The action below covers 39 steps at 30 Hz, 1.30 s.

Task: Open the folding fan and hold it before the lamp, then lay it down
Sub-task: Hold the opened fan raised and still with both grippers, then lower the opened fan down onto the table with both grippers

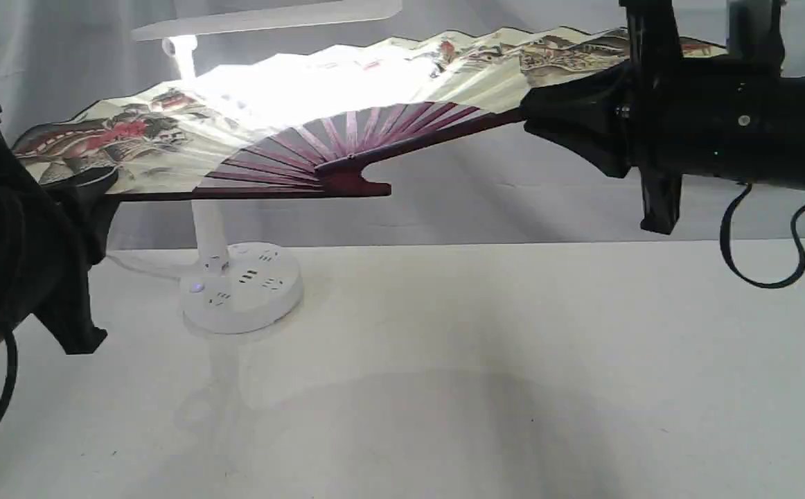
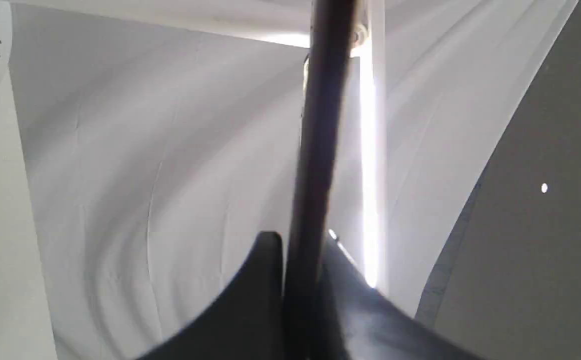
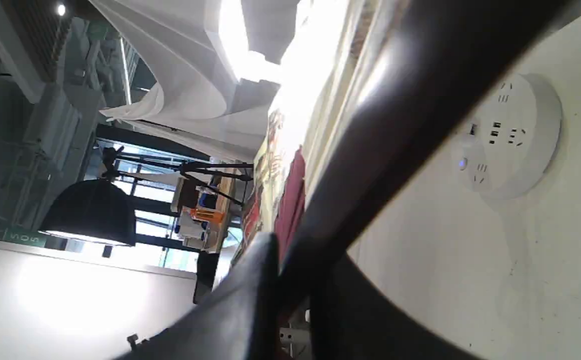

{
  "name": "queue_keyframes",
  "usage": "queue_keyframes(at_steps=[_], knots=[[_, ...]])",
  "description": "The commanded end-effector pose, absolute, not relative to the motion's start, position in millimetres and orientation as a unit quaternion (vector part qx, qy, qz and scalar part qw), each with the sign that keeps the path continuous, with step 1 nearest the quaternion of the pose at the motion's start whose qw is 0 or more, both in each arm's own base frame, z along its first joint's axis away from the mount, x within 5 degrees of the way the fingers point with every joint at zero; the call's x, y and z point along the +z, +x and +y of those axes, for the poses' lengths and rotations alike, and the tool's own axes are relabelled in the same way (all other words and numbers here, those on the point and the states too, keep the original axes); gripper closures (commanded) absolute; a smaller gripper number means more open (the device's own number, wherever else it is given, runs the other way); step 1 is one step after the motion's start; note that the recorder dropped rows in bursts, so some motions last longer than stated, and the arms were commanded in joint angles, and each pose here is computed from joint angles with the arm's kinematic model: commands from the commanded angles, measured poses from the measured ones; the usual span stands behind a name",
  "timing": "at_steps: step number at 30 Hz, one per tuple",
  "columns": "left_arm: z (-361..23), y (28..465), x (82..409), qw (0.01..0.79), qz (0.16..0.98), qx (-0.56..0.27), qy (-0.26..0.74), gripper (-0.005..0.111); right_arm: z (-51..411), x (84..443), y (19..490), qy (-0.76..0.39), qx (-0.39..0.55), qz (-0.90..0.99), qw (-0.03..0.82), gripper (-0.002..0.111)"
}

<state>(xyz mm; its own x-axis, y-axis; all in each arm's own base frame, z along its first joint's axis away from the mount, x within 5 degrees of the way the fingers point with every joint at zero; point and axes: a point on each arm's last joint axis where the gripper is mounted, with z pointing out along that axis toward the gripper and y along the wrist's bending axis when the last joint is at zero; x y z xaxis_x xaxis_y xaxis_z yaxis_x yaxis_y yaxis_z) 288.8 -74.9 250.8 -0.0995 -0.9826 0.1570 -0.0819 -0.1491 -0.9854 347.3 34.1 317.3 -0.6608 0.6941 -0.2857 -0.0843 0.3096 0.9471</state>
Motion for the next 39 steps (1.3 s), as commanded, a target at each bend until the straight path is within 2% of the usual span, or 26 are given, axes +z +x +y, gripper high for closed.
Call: queue_keyframes(at_steps=[1, 22, 26, 32, 39], knots=[[-51.6, 291.5, 255.9, 0.43, 0.404, -0.55, -0.591, 0.107, 5.8, 316.1, 355.6, 0.267, 0.467, 0.729, 0.423, 0.108], [-51.7, 291.5, 255.6, 0.431, 0.408, -0.548, -0.59, 0.107, 5.8, 316.1, 355.6, 0.268, 0.467, 0.729, 0.422, 0.108], [-54.7, 291.5, 253.3, 0.44, 0.449, -0.528, -0.571, 0.107, 8.4, 314.8, 353.8, 0.263, 0.479, 0.73, 0.411, 0.108], [-58.4, 289.3, 248.2, 0.434, 0.481, -0.522, -0.555, 0.107, 13.3, 299.0, 346.2, 0.261, 0.492, 0.739, 0.379, 0.108], [-69.1, 278.3, 227.2, 0.383, 0.527, -0.499, -0.572, 0.107, 14.2, 260.6, 330.5, 0.284, 0.472, 0.762, 0.341, 0.108]])
